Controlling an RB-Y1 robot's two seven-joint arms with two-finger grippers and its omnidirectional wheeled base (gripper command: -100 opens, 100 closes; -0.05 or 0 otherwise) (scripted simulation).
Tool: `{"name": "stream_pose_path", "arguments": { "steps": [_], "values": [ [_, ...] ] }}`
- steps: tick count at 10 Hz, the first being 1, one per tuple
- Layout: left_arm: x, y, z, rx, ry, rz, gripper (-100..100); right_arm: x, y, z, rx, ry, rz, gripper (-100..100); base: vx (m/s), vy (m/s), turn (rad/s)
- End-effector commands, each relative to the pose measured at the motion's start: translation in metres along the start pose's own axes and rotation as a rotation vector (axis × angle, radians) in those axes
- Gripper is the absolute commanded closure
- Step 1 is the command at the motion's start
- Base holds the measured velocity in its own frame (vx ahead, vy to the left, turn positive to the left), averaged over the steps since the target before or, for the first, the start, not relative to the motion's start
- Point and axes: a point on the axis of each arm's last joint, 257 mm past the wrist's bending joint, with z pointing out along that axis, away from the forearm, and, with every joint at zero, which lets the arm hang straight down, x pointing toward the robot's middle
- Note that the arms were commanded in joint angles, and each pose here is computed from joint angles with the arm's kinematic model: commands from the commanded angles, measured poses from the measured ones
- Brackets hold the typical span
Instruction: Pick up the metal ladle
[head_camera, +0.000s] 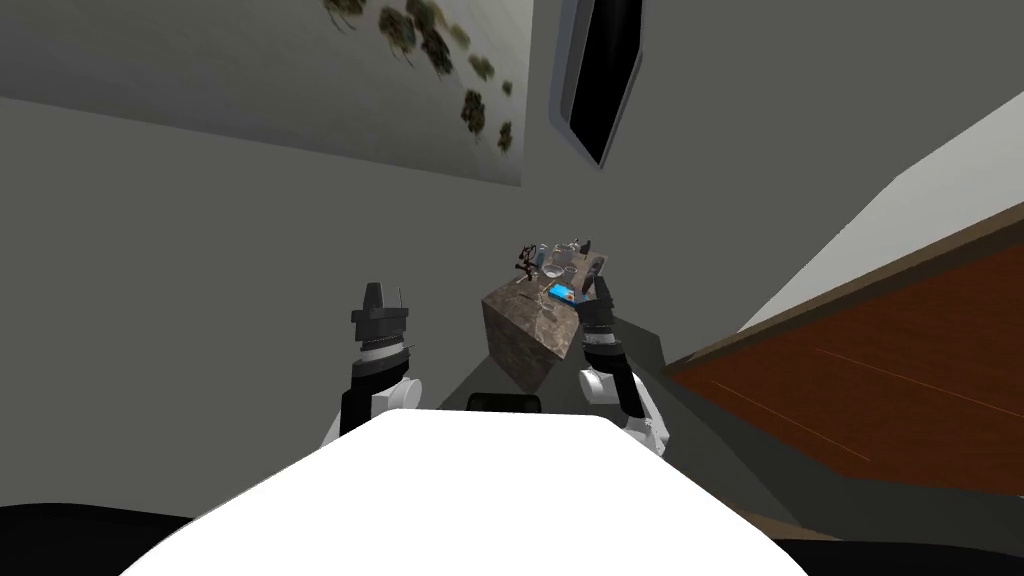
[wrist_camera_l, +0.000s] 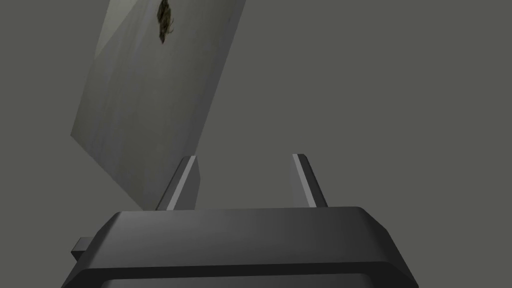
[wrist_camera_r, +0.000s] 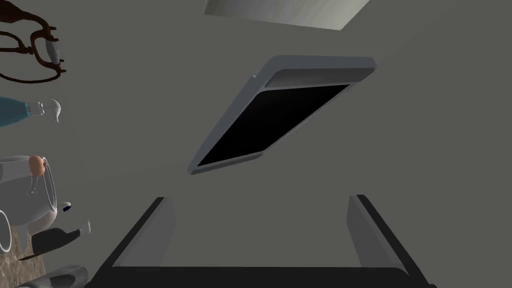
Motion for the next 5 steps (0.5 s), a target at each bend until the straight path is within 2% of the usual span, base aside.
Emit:
{"name": "stream_pose_path", "arguments": {
  "steps": [1, 4, 5],
  "values": [
    [0.000, 0.000, 0.000, 0.000, 0.000, 0.000, 0, 0.004, -0.002, 0.002, 0.002, 0.030, -0.010, -100, -0.022, -0.019, 0.092],
    [0.000, 0.000, 0.000, 0.000, 0.000, 0.000, 0, 0.016, -0.010, 0.008, 0.010, 0.110, -0.031, -100, -0.028, -0.018, 0.123],
    [0.000, 0.000, 0.000, 0.000, 0.000, 0.000, 0, 0.016, -0.010, 0.008, 0.010, 0.110, -0.031, -100, -0.012, 0.012, 0.088]
  ]
}}
